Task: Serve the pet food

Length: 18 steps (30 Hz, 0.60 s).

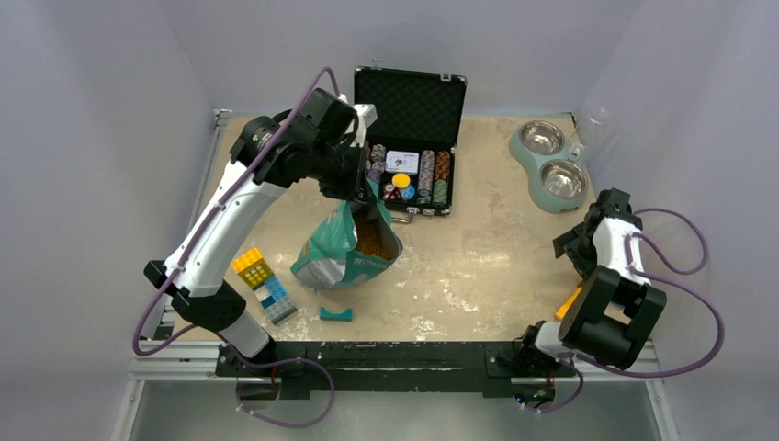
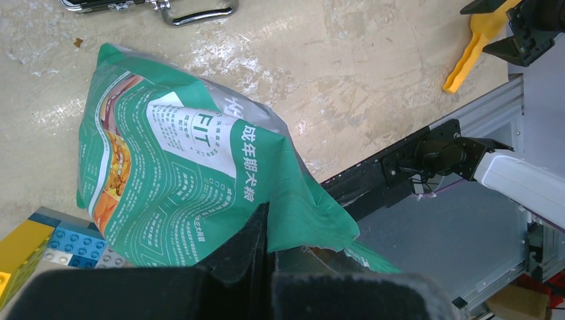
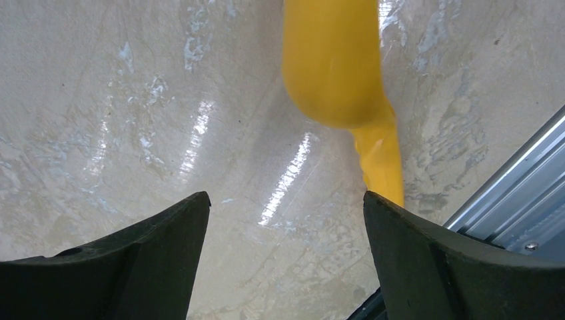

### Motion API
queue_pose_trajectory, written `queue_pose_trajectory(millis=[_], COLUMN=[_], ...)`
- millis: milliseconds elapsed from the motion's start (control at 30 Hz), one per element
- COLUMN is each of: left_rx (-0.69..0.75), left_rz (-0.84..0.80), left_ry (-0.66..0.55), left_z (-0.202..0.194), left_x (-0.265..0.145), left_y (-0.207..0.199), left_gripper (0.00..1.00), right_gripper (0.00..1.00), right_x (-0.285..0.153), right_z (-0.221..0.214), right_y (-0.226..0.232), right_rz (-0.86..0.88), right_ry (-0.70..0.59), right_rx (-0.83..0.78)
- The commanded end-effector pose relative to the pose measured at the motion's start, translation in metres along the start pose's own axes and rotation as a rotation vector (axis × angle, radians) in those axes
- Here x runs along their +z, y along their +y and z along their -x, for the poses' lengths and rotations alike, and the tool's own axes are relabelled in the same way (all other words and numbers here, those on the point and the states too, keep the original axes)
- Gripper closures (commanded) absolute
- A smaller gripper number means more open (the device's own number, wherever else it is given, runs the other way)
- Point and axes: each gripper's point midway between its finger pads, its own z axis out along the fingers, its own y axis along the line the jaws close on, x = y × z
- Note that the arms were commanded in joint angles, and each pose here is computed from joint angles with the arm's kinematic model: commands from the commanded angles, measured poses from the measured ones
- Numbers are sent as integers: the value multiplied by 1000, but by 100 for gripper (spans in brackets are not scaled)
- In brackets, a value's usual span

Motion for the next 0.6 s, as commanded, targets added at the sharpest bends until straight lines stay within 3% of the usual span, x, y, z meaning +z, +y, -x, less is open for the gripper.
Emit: queue_pose_trajectory(millis=[0,167,400,567], left_rx=[2,-3,-16,-1], left_rz=[-84,-87,-109,-102], left_ry=[-134,-131,-127,-144], left_z=[22,19,13,17], left_x=[-21,-21,-22,-26], left_y=[-14,-14,-15,-14], left_gripper=[100,100,100,100], right_gripper=[11,11,10,13], right_x=[-3,12,4,30], right_z=[10,3,11,14], right_y=[-11,-33,-43,-38], right_rz=[-46,-134,-120,-105], right_ry=[-45,15,-28,48], right_rx=[-12,43,93,111])
